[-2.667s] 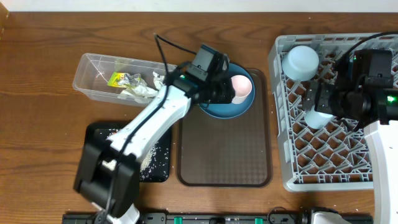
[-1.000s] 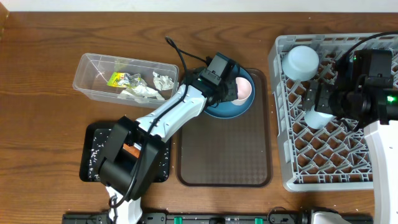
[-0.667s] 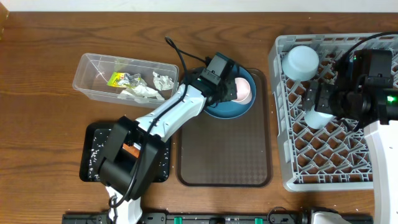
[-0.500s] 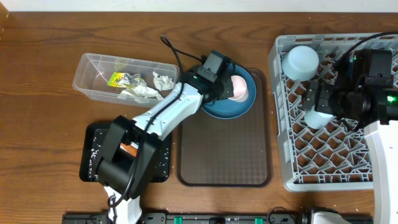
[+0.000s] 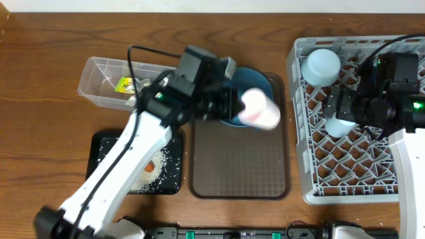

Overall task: Sort waste into correct bins and load items into the dishwasher rack
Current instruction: 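Lift the pink cup out of the bowl with the left gripper, then bring the right gripper to the pink cup and close on it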

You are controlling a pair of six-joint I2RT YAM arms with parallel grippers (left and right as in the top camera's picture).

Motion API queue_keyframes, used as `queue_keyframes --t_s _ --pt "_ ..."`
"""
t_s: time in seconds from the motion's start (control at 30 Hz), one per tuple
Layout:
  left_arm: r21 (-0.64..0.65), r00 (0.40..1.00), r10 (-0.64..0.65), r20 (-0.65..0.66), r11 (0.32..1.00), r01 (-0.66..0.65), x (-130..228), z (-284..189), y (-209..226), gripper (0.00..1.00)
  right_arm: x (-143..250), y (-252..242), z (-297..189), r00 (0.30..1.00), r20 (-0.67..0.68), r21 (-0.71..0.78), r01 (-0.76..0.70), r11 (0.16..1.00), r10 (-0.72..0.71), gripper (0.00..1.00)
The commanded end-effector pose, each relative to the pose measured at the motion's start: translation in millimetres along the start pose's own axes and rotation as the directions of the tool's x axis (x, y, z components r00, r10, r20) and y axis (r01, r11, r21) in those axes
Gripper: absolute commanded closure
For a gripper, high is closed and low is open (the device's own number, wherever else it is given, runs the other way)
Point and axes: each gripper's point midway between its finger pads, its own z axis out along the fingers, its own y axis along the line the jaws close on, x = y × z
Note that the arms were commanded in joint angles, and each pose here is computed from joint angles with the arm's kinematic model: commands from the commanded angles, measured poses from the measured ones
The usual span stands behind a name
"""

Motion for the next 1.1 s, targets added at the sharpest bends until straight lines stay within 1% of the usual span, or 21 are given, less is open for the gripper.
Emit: queue_keyframes --t_s 0.0,0.1,0.3,0.43,0.5,0.53,0.57,0.6,0.63,0.67,0.73,0.77,0.83,0.9,1.0,1.07 --pt "0.129 0.983 0.173 -0.056 0.978 -0.165 26.6 -22.9 -28.1 0.94 -5.5 -1.5 -5.5 1.0 0.021 -0.004 0.001 1.0 -0.001 0.01" --pt "0.13 0.98 0.188 -0.057 0.975 -0.18 37.5 -37.1 -32.8 0.94 -5.5 -1.5 -5.5 1.0 0.021 -0.004 0.001 1.0 -0.001 0.01" --pt "0.141 0.979 0.202 -0.037 0.971 -0.195 42.6 -49.6 -40.1 0.94 -6.3 -0.6 -5.6 1.0 0.024 -0.01 -0.004 1.0 0.004 0.01" --pt "0.177 0.981 0.189 -0.041 0.968 -0.179 42.2 -53.0 -43.0 0.94 -7.7 0.4 -5.6 0.997 0.028 -0.016 -0.072 0.997 0.073 0.01" --pt "0.185 0.984 0.175 -0.032 0.968 -0.166 38.2 -56.6 -40.6 0.94 2.0 9.4 -5.9 0.99 -0.022 -0.067 -0.143 0.987 0.142 0.01" --pt "0.187 0.986 0.162 -0.023 0.97 -0.155 34.8 -59.4 -37.8 0.94 10.7 15.9 -7.0 0.987 -0.065 -0.101 -0.154 0.983 0.148 0.01" --pt "0.187 0.988 0.151 -0.014 0.972 -0.145 31.4 -61.9 -34.8 0.94 14.6 27.0 -9.5 0.986 -0.091 -0.163 -0.152 0.975 0.139 0.01" --pt "0.186 0.99 0.138 -0.005 0.973 -0.135 27.6 -64.7 -31.4 0.94 15.9 40.7 -12.7 0.99 -0.101 -0.244 -0.118 0.962 0.096 0.01" --pt "0.182 0.992 0.123 0.007 0.976 -0.122 23.7 -67.8 -27.2 0.94 18.8 57.3 -18.3 0.995 -0.101 -0.345 -0.052 0.937 0.018 0.02" --pt "0.179 0.994 0.105 0.018 0.978 -0.106 19.4 -71.5 -22.1 0.94 22.9 76.8 -26.9 0.993 -0.078 -0.465 0.041 0.884 -0.086 0.05" --pt "0.18 0.997 0.067 0.029 0.981 -0.071 13.5 -77.2 -13.4 0.94 29.6 102.4 -44.0 0.978 -0.012 -0.62 0.157 0.769 -0.21 0.14" --pt "0.19 0.998 0.048 0.031 0.98 -0.053 11.3 -80.8 -9.7 0.94 33.5 111.6 -52.4 0.969 0.017 -0.676 0.193 0.711 -0.247 0.15" --pt "0.214 0.999 0.027 0.033 0.976 -0.033 7.9 -86.3 -4.5 0.93 41.5 123.0 -65.6 0.95 0.072 -0.747 0.253 0.615 -0.304 0.13" --pt "0.246 0.999 0.012 0.03 0.969 -0.019 5.3 -91.0 -0.8 0.94 52.9 133.6 -82.1 0.913 0.167 -0.804 0.344 0.484 -0.372 0.08" --pt "0.321 1.0 0.007 0.003 0.947 -0.008 6.2 -92.6 -6.3 0.94 67.4 145.1 -100.1 0.85 0.301 -0.828 0.458 0.323 -0.432 0.05" --pt "0.399 0.999 0.014 -0.028 0.917 -0.002 8.7 -93.1 -16.5 0.94 75.1 150.9 -106.8 0.812 0.363 -0.823 0.509 0.251 -0.458 0.06"
